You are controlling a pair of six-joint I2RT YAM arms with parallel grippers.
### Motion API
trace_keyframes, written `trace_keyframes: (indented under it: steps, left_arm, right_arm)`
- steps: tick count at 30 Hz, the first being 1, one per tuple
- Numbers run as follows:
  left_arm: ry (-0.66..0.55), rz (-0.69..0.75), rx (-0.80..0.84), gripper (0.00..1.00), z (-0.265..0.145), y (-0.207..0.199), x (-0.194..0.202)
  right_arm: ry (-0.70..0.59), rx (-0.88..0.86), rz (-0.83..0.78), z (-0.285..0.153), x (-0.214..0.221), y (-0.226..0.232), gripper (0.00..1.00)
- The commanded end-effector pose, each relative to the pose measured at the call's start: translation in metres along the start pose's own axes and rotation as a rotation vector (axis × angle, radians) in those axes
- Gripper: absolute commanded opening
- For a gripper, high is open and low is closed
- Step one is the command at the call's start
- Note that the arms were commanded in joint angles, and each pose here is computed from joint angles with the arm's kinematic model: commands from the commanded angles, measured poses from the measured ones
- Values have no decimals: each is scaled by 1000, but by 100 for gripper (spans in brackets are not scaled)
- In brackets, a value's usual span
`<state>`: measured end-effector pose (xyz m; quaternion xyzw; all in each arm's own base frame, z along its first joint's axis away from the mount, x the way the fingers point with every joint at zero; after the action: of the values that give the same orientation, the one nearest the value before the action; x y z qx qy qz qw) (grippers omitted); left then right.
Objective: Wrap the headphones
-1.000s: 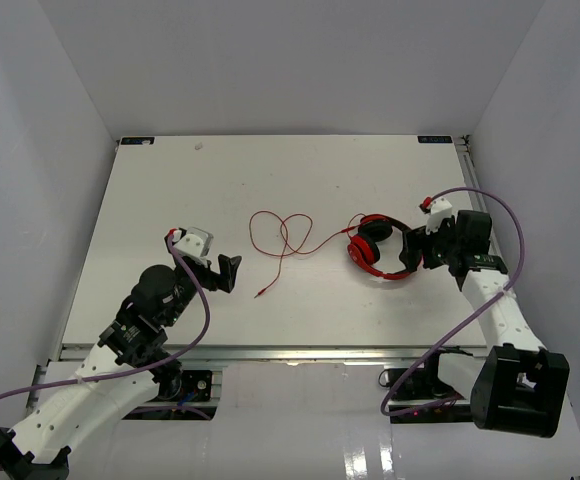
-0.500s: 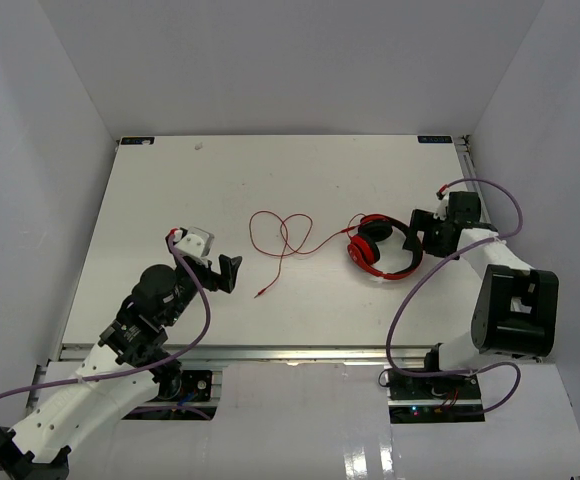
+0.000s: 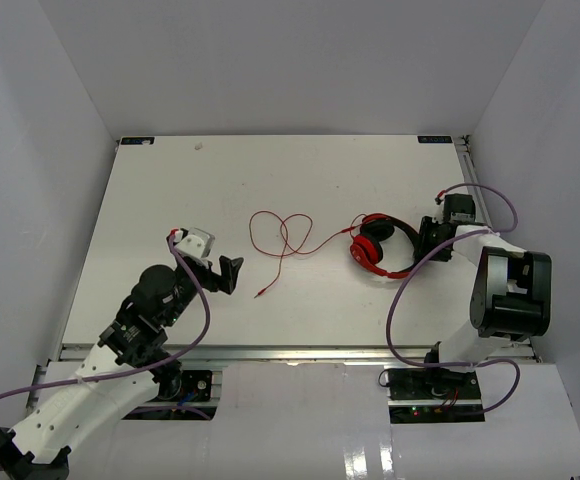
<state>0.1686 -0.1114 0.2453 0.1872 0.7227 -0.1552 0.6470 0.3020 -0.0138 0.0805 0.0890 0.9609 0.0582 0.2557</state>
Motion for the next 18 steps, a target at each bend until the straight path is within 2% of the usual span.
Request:
trace_keyframes:
  steps: [1, 4, 6, 9, 13, 14, 18]
  left_arm:
    - [-54, 0, 114, 98, -3, -11, -5]
    - [-64, -6, 190, 98, -4, -20, -3]
    - [-65, -8, 274, 98, -5, -29, 0]
    - [-45, -11, 346, 98, -3, -37, 3]
    - [14, 12, 482, 95, 2, -51, 13]
    - [40, 13, 558, 90, 3, -59, 16]
    - [100, 15, 665, 86, 15, -72, 20]
  right_arm:
    - [3, -23, -32, 11, 0, 0, 39]
    - [5, -44, -46, 11, -2, 2, 28]
    - [10, -65, -55, 11, -3, 4, 17]
    - [7, -103, -70, 6, -6, 8, 8]
    - [-45, -232, -105, -19, -14, 20, 8]
    - [-68, -298, -140, -31, -14, 26, 8]
    - [-203, -425, -306, -83, -13, 40, 8]
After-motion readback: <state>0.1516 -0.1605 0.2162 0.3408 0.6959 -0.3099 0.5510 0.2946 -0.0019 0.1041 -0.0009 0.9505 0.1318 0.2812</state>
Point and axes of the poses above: each gripper's point midway between its finger pads, its own z axis out along the fingers, its own y axis along the line the jaws close on, x = y × z, the point moved 7 cm from there along -z, back along the fingers, and after that the axes turned 1 degree about z, right-handed, at the moved point
